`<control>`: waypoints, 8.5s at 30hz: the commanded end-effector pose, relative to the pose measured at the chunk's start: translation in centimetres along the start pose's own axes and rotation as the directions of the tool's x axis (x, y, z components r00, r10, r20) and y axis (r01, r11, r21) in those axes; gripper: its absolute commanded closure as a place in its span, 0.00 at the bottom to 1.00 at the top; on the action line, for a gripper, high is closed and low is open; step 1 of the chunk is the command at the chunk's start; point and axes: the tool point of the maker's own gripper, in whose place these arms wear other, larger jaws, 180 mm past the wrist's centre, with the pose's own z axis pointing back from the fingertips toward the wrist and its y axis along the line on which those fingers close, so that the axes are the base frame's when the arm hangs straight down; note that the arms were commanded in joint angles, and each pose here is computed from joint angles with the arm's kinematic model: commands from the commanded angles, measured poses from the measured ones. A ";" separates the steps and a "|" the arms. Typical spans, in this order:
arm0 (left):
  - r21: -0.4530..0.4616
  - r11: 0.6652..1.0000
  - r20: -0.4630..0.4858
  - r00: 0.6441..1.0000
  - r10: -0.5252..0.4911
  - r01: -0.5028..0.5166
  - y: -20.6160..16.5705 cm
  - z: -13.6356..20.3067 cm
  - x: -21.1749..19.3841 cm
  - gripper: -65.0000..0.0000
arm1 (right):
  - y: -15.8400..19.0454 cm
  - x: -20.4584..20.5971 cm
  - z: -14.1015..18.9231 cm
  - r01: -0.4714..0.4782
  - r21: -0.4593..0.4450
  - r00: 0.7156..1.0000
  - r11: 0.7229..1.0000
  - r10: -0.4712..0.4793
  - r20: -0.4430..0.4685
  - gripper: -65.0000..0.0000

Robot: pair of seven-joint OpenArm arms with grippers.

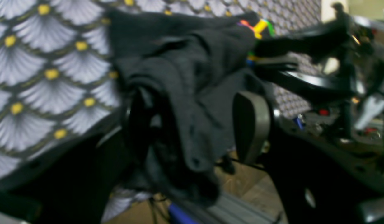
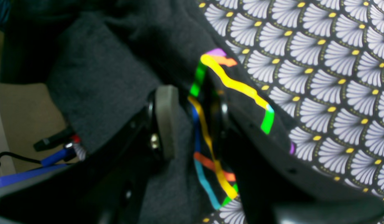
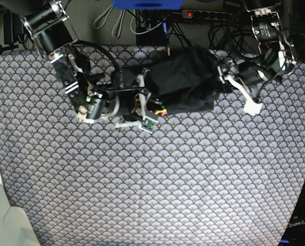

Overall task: Fold the T-shirt properly
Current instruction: 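Press the folded bundle with both grippers and release it, then grasp the bundle with the left gripper and rotate it upright, then straighten the bundle's edge with the right gripper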

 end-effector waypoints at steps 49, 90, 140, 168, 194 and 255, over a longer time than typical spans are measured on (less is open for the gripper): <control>0.071 0.997 -0.119 0.992 0.030 -0.022 0.6 -5.5 -1.9 0.45 | -2.4 0.5 2.0 -0.010 -0.055 0.999 0.998 0.011 0.033 0.75; 0.183 0.463 -0.359 0.498 -0.790 0.867 -11.9 -14.6 7.4 1.00 | -15.2 -12.1 26.5 0.384 -0.684 0.922 0.620 -0.293 0.252 0.75; 0.157 -0.145 -0.314 -0.090 -0.945 0.977 -20.0 -19.8 5.3 0.65 | -11.0 -21.3 32.0 0.492 -0.767 0.834 0.411 -0.474 0.281 0.75; 0.729 0.405 -0.014 0.604 -0.797 0.552 -10.1 -4.7 16.8 0.09 | -9.3 -13.6 23.1 0.332 -0.623 0.938 0.708 -0.316 0.140 0.75; 0.817 0.350 -0.175 0.776 -0.606 0.458 1.6 3.3 7.3 1.00 | -5.5 1.5 3.4 0.076 -0.133 0.992 0.988 -0.062 0.108 0.76; 0.734 0.324 -0.301 0.713 -0.634 0.597 1.5 4.0 4.1 1.00 | -9.4 3.6 6.5 0.117 -0.202 0.938 0.972 -0.041 0.344 0.76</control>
